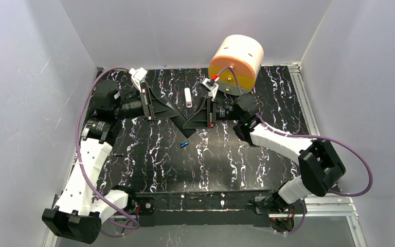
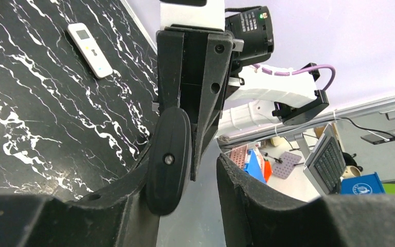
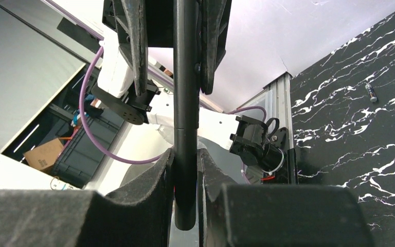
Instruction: Load the batteries into the remote control
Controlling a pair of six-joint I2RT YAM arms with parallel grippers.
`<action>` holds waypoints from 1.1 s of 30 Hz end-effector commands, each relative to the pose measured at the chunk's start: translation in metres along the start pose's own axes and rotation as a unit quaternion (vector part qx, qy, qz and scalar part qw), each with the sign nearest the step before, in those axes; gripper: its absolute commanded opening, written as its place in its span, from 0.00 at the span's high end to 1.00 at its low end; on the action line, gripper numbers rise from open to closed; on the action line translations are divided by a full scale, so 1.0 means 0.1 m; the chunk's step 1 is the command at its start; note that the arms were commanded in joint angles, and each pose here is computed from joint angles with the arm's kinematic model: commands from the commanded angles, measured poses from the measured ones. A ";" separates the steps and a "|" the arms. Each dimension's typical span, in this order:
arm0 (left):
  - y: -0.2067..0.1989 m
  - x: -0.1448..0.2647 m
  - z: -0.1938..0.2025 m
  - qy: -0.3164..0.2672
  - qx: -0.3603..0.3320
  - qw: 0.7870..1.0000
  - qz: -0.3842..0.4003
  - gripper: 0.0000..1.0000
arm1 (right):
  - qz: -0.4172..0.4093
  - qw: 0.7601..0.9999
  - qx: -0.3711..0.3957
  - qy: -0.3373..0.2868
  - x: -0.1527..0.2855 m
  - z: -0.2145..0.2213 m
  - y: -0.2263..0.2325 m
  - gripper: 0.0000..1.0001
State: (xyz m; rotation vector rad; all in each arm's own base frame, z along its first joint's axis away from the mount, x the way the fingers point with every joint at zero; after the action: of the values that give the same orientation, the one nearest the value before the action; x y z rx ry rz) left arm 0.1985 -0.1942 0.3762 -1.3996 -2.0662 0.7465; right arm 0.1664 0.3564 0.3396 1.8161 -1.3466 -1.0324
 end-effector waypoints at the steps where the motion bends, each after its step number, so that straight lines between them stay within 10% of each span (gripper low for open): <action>1: -0.02 -0.01 0.10 0.030 0.005 0.999 0.033 0.62 | -0.003 1.000 0.023 0.017 -0.03 -0.05 0.03 0.96; 9: 0.08 -0.04 0.11 0.030 0.003 0.999 0.016 1.00 | 0.009 1.000 0.017 0.009 -0.03 -0.06 -0.02 0.87; 15: 0.14 -0.09 -0.04 -0.039 0.032 0.999 0.002 1.00 | 0.025 0.996 -0.002 -0.087 0.01 -0.22 -0.06 0.32; 20: 0.34 -0.13 -0.14 -0.104 0.082 0.990 -0.040 1.00 | 0.076 0.965 -0.045 -0.246 0.07 -0.45 -0.28 0.13; 33: 0.36 -0.09 -0.20 -0.141 0.141 0.978 -0.060 1.00 | -0.016 0.935 -0.136 -0.328 0.07 -0.53 -0.30 0.40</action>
State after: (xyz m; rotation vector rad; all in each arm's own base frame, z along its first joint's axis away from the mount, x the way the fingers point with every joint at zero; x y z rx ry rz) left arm 0.2452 -0.1886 0.3508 -1.0239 -2.1316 1.1415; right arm 0.2238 0.3658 0.3191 1.2852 -1.5224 -1.6914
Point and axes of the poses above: each gripper's point midway between its finger pads, its own x axis back along the fingers, its own y axis along the line the jaws close on, z = x × y, the point moved 2 cm from there along x, back along the fingers, and after that the axes turned 9 degrees about -x, right-handed, at the moved point
